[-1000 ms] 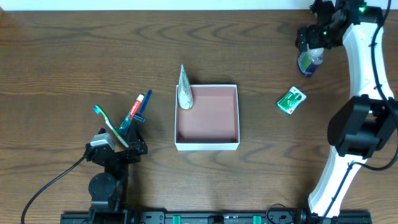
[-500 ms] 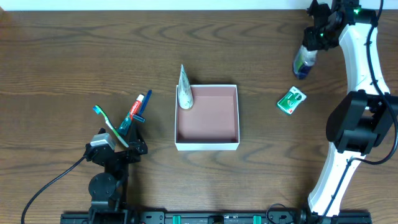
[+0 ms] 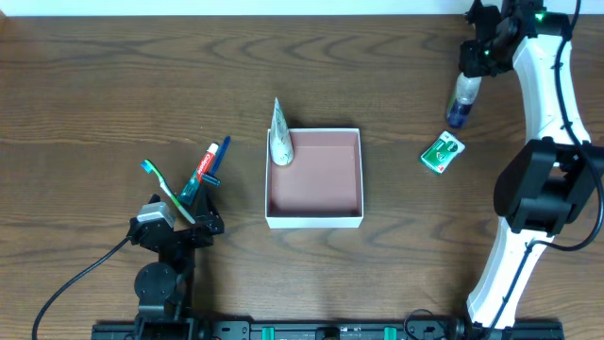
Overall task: Pack container
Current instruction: 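Carry the soap bottle with the right gripper into the box and lower it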
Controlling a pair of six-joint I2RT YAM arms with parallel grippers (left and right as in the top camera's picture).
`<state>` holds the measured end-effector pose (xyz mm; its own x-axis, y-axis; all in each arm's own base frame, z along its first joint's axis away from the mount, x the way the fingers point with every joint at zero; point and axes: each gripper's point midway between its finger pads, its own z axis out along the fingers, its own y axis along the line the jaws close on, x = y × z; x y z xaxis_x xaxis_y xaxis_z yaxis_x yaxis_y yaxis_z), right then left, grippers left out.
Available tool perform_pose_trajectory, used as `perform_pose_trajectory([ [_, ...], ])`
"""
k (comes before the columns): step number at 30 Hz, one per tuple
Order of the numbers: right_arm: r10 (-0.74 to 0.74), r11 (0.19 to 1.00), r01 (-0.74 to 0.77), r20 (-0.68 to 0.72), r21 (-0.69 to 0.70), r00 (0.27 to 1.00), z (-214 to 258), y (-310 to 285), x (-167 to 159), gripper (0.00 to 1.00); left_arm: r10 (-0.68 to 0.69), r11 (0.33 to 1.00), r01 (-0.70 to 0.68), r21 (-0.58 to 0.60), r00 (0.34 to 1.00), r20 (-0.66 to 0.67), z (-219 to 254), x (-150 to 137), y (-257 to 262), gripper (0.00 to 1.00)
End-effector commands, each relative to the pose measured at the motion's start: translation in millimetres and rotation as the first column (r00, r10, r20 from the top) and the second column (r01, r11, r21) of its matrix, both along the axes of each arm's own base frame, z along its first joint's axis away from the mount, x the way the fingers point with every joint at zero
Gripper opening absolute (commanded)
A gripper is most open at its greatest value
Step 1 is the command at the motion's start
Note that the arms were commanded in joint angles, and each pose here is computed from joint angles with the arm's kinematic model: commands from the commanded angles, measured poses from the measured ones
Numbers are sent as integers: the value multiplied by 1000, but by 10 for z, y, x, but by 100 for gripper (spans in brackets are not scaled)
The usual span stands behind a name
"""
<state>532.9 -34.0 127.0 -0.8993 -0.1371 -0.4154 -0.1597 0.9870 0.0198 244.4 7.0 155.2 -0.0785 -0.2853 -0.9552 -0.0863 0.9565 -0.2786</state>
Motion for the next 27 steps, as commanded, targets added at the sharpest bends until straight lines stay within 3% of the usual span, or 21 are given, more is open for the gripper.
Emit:
perform_pose_trajectory([
  [1, 57, 997, -62, 140, 35, 988, 758, 384, -85, 4, 15, 1000, -14, 21, 999, -52, -177, -9, 33, 98],
  [9, 259, 950, -302, 330, 84, 908, 1868, 1408, -662, 3, 15, 1000, -14, 21, 999, -52, -177, -9, 34, 98],
  [13, 290, 928, -355, 370, 118, 883, 2177, 1805, -993, 4, 15, 1000, -14, 21, 999, -52, -177, -9, 33, 98],
  [17, 277, 922, -346, 331, 172, 902, 2194, 2102, -1227, 4, 15, 1000, -14, 21, 999, -52, -177, -9, 34, 98],
  [27, 208, 954, -251, 238, 164, 949, 1868, 2623, -1441, 5, 15, 1000, -14, 21, 999, -52, -177, -9, 33, 98],
])
